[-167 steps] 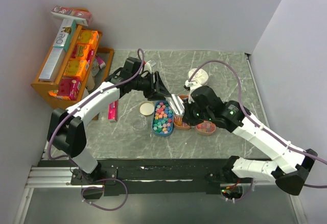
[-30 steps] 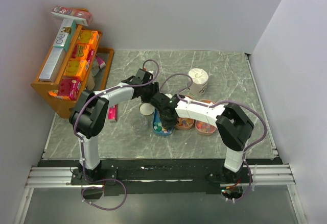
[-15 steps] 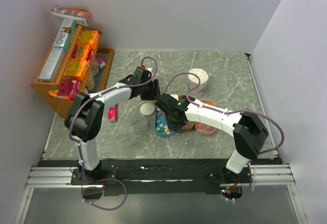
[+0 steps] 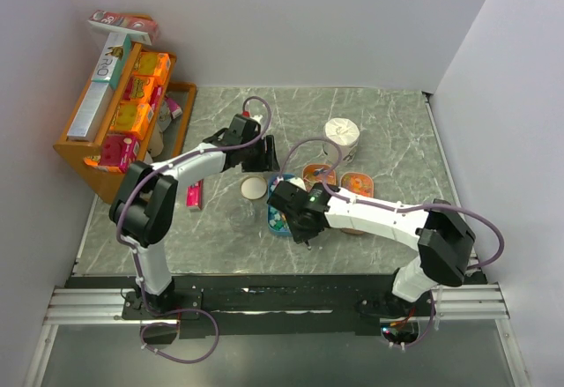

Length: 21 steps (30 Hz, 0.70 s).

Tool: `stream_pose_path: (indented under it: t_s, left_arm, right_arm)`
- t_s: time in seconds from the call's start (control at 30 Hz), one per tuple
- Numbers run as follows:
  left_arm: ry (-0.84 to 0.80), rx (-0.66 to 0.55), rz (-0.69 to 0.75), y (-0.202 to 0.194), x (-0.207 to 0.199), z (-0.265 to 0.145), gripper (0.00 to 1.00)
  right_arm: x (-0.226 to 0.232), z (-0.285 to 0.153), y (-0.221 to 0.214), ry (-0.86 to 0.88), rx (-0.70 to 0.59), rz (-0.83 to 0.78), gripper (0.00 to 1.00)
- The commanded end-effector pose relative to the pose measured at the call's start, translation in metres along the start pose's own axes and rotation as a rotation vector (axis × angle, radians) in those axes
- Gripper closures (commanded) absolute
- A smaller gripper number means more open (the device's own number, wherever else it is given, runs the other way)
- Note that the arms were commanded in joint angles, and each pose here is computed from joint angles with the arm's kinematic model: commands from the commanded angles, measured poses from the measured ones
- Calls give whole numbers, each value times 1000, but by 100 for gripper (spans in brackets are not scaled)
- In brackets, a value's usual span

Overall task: Pack the candies
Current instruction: Scoop the fake candies from the storage box.

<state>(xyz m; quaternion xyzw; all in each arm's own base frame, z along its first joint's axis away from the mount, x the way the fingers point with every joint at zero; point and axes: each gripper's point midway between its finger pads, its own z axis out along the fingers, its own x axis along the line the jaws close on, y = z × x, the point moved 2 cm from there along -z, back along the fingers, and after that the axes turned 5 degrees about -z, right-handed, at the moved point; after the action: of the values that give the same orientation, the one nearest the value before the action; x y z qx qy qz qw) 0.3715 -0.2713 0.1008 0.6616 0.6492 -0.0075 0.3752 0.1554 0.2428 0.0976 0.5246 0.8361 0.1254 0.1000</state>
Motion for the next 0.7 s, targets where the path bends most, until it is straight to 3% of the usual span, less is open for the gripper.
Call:
stream_pose_path:
  t_s: [0.0,0.23,0.47,0.67]
  left_arm:
    - [-14,-63,-1,16,-11,-20,34]
    - [32,-73,-35,21,-5,-31,30]
    - [31,-103,-189,28,33,-67,28]
    - [46,-116,-238,19,49,-80,28]
  right_arm:
    - [1,-13,3,2,-79,-7,100]
    - [0,-17,-3,8,-95,-21,100]
    - [1,-30,0,56,-214,-40,100]
    - [-1,-38,-4,59,-203,-39,100]
